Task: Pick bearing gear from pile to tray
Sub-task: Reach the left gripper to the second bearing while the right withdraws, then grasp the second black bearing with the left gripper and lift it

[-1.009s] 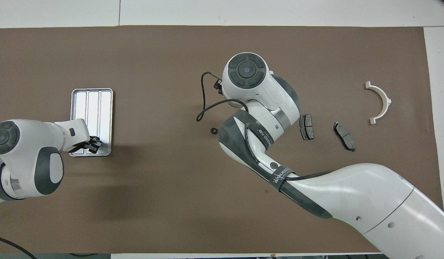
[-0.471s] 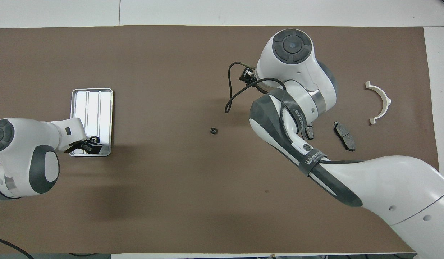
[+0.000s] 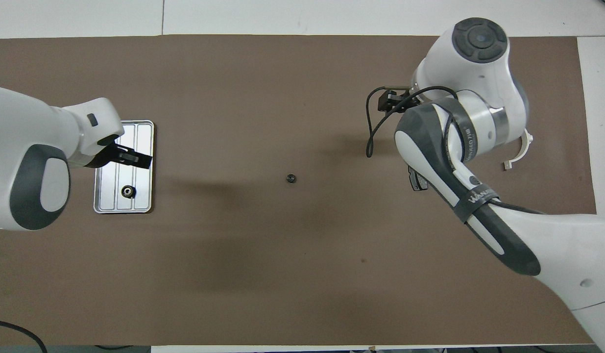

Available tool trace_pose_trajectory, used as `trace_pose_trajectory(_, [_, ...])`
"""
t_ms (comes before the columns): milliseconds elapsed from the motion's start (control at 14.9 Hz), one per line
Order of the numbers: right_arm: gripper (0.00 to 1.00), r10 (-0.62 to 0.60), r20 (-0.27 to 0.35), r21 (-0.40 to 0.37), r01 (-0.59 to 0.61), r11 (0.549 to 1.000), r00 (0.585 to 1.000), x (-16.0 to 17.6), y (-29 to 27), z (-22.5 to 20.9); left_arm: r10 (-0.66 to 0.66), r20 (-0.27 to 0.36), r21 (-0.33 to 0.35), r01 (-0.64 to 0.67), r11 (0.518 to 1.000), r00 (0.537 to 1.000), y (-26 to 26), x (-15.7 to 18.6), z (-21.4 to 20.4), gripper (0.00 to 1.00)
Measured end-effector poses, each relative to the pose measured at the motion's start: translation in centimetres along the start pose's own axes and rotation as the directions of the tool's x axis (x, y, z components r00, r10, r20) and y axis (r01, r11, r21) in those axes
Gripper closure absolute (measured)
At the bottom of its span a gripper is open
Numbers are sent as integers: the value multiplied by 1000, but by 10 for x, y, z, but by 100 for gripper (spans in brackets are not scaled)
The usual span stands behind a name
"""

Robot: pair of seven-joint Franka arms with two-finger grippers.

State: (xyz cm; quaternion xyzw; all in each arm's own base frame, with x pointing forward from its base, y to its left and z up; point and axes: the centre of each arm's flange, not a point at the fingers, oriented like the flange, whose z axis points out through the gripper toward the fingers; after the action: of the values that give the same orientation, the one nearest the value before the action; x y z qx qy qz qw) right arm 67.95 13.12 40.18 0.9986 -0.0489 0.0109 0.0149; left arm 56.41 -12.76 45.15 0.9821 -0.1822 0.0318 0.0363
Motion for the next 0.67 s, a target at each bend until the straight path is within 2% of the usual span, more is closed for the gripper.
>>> trace_pose_trajectory(202, [0, -112, -15, -1, 112, 994, 994, 5, 62, -22, 7, -22, -19, -7, 1000, 1000, 122, 16, 11, 30])
trace_pose_trajectory(336, [0, -137, -14, -5, 137, 991, 990, -3, 86, -46, -8, -18, -31, 8, 1000, 1000, 181, 19, 30, 30])
trace_pose_trajectory(471, [0, -143, 6, -12, 143, 990, 990, -21, 100, -80, -18, -21, -38, 18, 999, 1000, 213, 25, 61, 30])
trace_pose_trajectory(672, [0, -137, 53, -20, 138, 990, 989, -62, 106, -142, -17, -7, -38, 17, 999, 1000, 230, 29, 108, 30])
